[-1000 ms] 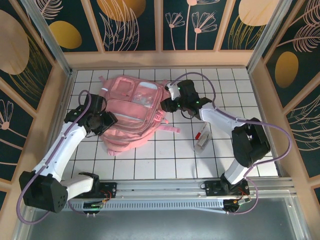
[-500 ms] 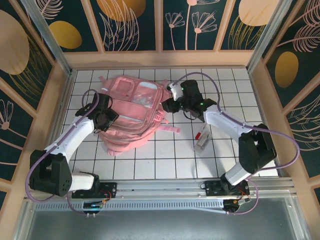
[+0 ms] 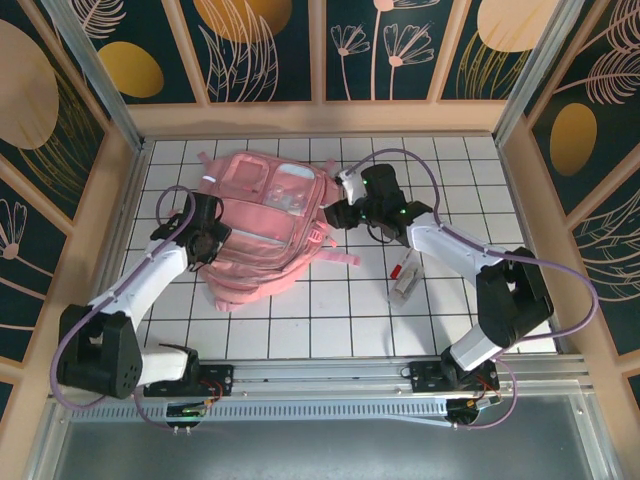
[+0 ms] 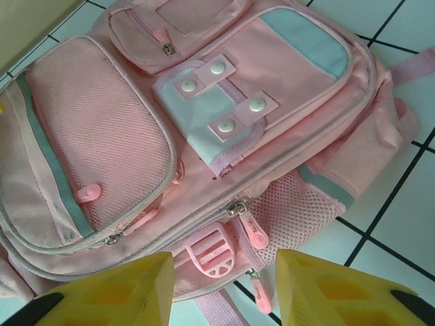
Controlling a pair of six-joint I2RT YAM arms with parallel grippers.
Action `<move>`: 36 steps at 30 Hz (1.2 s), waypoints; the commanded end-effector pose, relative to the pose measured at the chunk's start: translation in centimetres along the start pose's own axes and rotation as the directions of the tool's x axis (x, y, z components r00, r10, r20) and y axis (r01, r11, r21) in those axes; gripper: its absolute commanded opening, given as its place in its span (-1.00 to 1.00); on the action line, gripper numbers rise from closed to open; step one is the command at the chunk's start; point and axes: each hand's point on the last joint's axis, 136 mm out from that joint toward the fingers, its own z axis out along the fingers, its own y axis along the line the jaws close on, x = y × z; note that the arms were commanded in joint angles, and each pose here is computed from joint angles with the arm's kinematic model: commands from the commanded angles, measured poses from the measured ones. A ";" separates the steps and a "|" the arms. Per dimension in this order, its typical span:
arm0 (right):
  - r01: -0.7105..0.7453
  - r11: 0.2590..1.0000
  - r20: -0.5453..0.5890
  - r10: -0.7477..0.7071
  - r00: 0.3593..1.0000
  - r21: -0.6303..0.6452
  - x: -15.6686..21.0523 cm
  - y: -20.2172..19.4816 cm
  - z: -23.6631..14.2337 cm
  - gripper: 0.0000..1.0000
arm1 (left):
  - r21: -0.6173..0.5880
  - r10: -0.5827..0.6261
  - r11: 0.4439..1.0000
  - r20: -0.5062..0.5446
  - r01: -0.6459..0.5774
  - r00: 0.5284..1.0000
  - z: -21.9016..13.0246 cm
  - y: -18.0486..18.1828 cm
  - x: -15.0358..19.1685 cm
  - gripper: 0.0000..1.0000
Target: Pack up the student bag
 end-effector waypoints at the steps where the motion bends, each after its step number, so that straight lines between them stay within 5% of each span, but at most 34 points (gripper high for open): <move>1: 0.128 0.987 0.125 -0.116 0.985 -0.098 -0.4 2.1 -0.9 -0.08 | -0.009 -0.007 1.000 -0.034 0.007 0.999 1.9 -0.6 0.3 0.01; 4: 0.405 0.888 0.236 -0.354 0.905 -0.220 0.9 5.3 -1.2 -0.08 | -0.003 0.007 1.000 -0.068 -0.008 0.998 2.4 -1.6 0.7 -0.11; 8: 0.608 0.727 0.244 -0.557 0.794 -0.318 3.0 6.3 0.6 -0.09 | 0.036 0.020 0.999 -0.094 -0.016 0.995 1.5 -2.8 0.8 -0.93; 9: 0.637 0.691 0.236 -0.593 0.770 -0.342 3.5 6.3 1.2 -0.09 | 0.037 0.021 0.999 -0.092 -0.017 0.996 1.0 -2.9 0.6 -1.00; 14: 0.715 0.574 0.204 -0.705 0.679 -0.398 5.2 5.1 4.2 -0.10 | 0.057 0.025 0.998 -0.111 -0.019 0.994 -1.8 -3.4 0.5 -1.00; 22: 0.720 0.496 0.269 -0.699 0.662 -0.485 6.6 5.2 5.9 -0.12 | 0.122 -0.027 0.991 -0.221 0.055 0.975 -3.0 -3.3 2.6 -1.00; 36: 0.701 0.528 0.244 -0.687 0.684 -0.479 7.9 5.2 7.7 -0.16 | 0.180 -0.042 0.979 -0.278 0.095 0.960 -3.1 -4.0 3.6 -1.00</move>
